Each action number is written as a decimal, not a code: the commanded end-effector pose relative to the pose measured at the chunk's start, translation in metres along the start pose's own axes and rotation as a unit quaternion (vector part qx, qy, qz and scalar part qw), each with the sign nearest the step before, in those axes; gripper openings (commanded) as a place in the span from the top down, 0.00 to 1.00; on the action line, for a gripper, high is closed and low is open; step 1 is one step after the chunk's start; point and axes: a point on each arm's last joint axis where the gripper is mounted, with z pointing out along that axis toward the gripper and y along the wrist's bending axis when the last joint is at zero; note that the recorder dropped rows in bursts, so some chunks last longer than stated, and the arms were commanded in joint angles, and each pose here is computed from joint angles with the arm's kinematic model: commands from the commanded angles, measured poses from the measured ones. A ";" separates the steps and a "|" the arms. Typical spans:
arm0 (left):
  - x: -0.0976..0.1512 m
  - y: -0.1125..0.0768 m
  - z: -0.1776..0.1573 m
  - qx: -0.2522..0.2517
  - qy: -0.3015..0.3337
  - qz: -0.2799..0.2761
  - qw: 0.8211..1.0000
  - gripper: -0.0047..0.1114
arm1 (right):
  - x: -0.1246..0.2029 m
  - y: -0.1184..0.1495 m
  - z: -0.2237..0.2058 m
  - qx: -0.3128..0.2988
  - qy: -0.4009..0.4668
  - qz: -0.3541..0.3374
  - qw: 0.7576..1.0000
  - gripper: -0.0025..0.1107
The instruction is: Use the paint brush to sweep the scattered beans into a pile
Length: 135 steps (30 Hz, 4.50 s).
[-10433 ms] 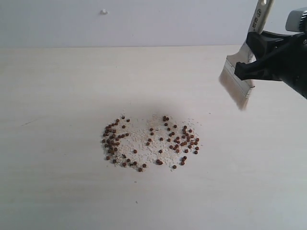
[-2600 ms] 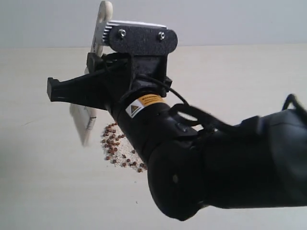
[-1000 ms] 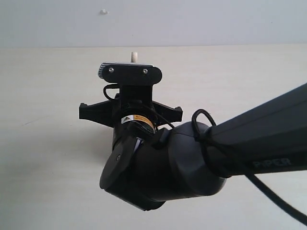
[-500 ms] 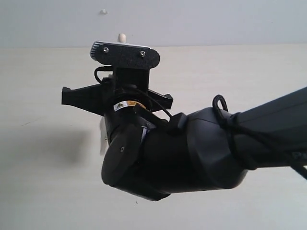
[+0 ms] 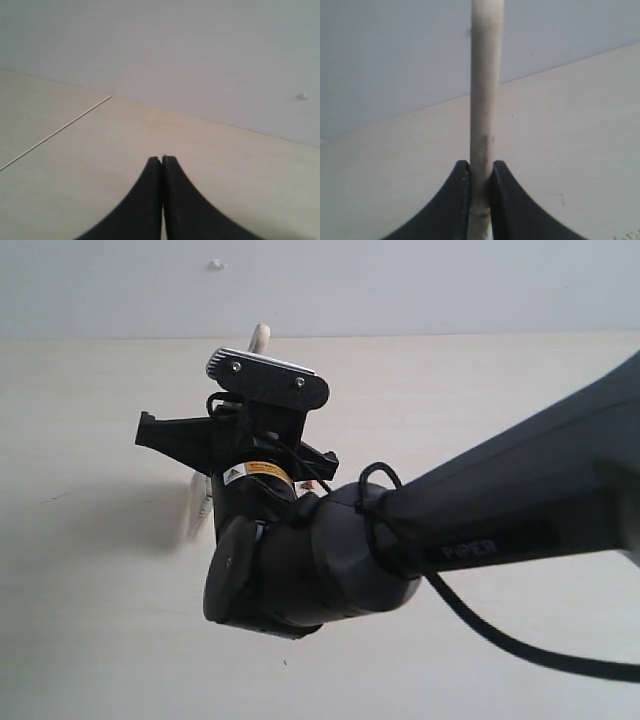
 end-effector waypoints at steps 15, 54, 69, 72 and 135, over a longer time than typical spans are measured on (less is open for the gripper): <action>0.000 0.000 0.000 0.000 -0.002 0.001 1.000 0.96 | 0.000 -0.010 0.022 0.134 0.005 -0.041 0.990 0.98; 0.000 0.000 0.000 0.000 -0.002 0.001 1.000 0.96 | -0.109 -0.009 0.039 -0.238 0.138 -0.497 0.823 0.98; 0.000 0.000 0.000 0.000 -0.002 0.001 1.000 0.96 | -0.161 -0.097 0.072 -0.288 0.170 -0.641 0.691 0.98; 0.000 0.000 0.000 0.000 -0.002 0.001 1.000 0.96 | -0.196 -0.119 0.068 -0.426 0.127 -0.509 0.738 0.98; 0.000 0.000 0.000 0.000 -0.002 0.000 1.000 0.96 | -0.113 -0.147 0.131 -0.543 0.277 -0.189 0.770 0.98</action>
